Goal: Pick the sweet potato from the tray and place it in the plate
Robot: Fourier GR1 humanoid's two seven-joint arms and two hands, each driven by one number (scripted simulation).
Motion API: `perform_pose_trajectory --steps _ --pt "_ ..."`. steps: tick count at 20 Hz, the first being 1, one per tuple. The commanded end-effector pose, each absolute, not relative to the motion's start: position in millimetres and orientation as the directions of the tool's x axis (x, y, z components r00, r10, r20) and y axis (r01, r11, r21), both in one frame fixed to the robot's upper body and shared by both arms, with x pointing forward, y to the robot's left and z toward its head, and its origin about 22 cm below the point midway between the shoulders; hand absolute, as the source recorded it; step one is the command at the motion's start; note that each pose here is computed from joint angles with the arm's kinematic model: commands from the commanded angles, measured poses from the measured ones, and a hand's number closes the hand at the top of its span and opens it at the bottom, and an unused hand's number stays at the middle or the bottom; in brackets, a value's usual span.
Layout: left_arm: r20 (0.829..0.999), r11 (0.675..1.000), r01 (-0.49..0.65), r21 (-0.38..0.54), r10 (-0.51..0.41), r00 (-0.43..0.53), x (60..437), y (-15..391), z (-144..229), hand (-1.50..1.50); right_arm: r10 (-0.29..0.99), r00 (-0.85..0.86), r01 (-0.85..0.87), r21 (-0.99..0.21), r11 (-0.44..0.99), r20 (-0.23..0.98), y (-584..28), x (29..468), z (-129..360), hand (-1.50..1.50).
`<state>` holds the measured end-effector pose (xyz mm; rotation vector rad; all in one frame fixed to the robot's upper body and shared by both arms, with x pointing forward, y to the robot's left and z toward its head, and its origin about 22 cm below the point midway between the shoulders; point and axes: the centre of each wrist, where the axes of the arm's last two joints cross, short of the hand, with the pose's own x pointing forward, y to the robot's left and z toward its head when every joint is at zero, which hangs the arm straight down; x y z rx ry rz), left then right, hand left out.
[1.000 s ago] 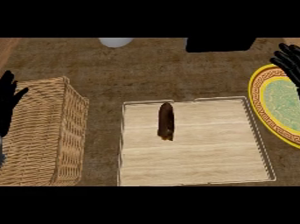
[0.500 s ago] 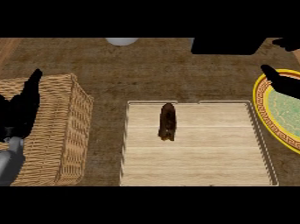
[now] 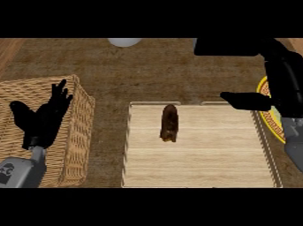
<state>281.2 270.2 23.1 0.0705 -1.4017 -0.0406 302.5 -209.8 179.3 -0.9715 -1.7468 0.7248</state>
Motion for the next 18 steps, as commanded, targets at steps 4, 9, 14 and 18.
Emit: perform_pose_trajectory --steps 4,9,14,18 --pt "0.931 0.999 0.038 0.022 -0.034 0.363 258.1 247.7 -14.2 0.0 0.981 -0.004 0.019 -0.981 0.194 0.194 -160.4 303.8 173.8 -1.5" --pt "0.926 1.0 0.029 0.012 -0.022 0.376 250.1 240.9 -21.6 0.0 0.996 0.042 -0.111 -0.99 0.087 0.083 -97.2 293.8 176.0 -1.5" --pt "0.927 0.999 0.032 0.007 -0.019 0.375 244.7 249.5 -24.5 0.0 0.992 0.129 -0.199 -0.98 0.014 -0.012 -63.5 304.9 160.3 -1.5" --pt "0.924 0.998 0.054 0.014 -0.034 0.382 242.6 237.6 -17.7 0.0 0.992 0.125 -0.196 -0.981 0.002 -0.023 -31.9 301.9 144.6 -1.5"
